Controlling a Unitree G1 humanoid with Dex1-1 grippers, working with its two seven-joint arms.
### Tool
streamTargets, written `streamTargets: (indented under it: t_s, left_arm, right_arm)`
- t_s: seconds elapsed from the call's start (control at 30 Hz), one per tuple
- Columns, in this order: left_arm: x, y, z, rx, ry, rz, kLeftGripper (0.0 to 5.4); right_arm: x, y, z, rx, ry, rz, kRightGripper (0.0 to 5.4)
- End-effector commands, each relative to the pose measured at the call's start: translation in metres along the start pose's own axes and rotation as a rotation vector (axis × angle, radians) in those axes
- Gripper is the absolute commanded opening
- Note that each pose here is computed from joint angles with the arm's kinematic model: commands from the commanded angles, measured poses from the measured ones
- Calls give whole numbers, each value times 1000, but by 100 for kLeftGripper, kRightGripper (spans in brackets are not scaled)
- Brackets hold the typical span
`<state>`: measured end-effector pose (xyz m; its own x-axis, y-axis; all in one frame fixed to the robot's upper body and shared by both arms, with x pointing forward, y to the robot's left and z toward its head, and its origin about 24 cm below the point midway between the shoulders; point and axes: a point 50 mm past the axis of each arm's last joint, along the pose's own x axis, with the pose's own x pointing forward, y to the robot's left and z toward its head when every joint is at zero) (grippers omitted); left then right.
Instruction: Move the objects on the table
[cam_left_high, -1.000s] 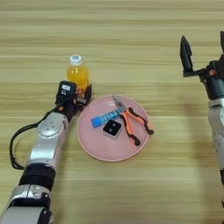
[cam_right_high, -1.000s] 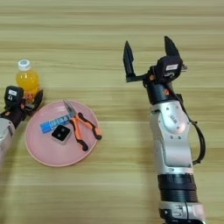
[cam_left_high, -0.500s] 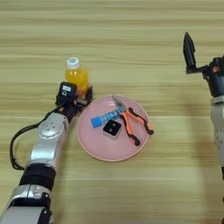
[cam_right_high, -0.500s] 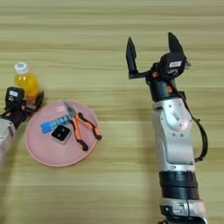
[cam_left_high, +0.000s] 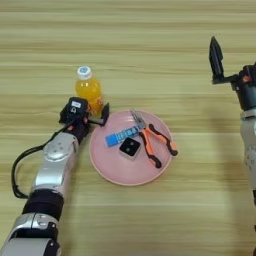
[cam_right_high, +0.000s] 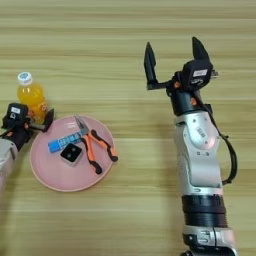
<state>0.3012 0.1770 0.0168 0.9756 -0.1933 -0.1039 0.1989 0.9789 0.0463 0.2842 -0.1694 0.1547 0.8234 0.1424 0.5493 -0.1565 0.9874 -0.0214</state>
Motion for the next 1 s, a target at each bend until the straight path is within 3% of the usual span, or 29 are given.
streamTargets:
  t_s: [0.03, 0.2, 0.4, 0.53, 1.0]
  left_arm:
    - [-1, 0, 16, 14, -111, -1, 537]
    - [-5, -5, 23, 16, -183, -8, 537]
    - [-8, -6, 27, 25, -221, 7, 537]
    - [-11, -2, 40, 46, -308, 38, 537]
    - [-20, 14, 75, 55, -552, 174, 537]
  right_arm:
    - [6, -2, 4, -16, -22, 7, 540]
    - [6, -3, 4, -24, -26, 5, 540]
    - [5, -4, 4, -28, -30, 2, 540]
    - [5, -4, 5, -35, -42, 1, 540]
    - [5, -6, 4, -34, -44, 0, 540]
